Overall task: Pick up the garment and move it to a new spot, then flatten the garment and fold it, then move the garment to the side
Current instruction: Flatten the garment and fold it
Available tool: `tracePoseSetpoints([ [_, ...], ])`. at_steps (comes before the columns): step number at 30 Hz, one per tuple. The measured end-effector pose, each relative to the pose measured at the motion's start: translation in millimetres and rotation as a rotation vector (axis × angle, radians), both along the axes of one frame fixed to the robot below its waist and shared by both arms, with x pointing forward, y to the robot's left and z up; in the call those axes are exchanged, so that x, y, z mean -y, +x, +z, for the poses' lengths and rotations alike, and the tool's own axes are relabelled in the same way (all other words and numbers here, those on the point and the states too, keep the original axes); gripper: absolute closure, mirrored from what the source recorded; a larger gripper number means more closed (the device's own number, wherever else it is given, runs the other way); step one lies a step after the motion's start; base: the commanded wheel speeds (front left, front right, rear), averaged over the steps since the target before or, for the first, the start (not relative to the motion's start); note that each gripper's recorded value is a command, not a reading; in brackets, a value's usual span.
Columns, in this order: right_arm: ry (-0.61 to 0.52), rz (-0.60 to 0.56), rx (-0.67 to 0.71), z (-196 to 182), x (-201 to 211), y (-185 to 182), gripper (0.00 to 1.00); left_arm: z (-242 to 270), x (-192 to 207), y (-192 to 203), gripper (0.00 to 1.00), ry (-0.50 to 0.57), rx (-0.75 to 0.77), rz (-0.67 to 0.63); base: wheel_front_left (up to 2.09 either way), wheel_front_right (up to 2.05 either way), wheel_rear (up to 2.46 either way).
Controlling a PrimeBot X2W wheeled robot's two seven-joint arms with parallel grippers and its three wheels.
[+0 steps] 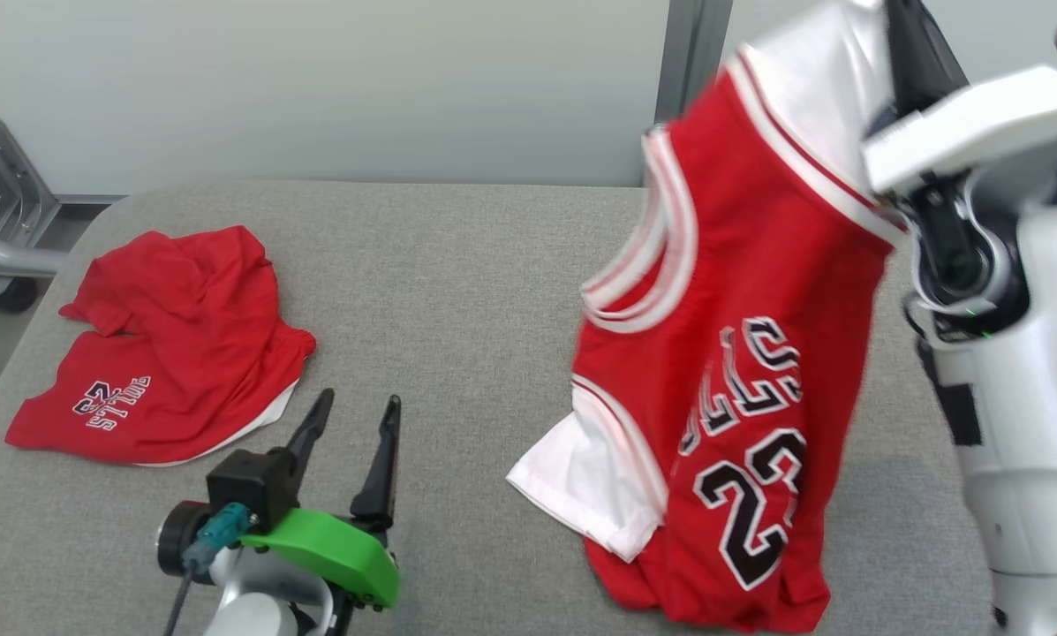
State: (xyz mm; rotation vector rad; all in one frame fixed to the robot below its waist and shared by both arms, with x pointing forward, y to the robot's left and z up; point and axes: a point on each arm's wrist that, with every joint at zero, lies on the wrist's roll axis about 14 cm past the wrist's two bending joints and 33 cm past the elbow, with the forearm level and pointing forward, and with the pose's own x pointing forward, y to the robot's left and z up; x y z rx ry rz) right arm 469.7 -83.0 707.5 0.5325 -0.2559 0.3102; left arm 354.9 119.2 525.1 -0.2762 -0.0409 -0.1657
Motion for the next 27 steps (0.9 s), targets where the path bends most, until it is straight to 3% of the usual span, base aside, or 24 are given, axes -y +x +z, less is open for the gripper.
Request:
tracePoseSetpoints([
  [4,-0.084,-0.175,-0.152,-62,60,16,1.00,-9,25,-5,0.00,-0.023,-0.041,-0.065,0.00,0.00,0.00],
  [11,-0.137,-0.322,-0.193,-88,106,21,1.00,-32,69,-18,0.00,-0.049,-0.130,-0.217,0.00,0.00,0.00],
  [22,-0.044,-0.568,-0.241,-129,184,7,1.00,-72,149,-54,0.00,-0.061,-0.304,-0.583,0.00,0.00,0.00],
  [27,-0.016,-0.628,-0.282,-153,199,0,1.00,-86,162,-49,0.00,-0.002,-0.323,-0.658,0.00,0.00,0.00],
])
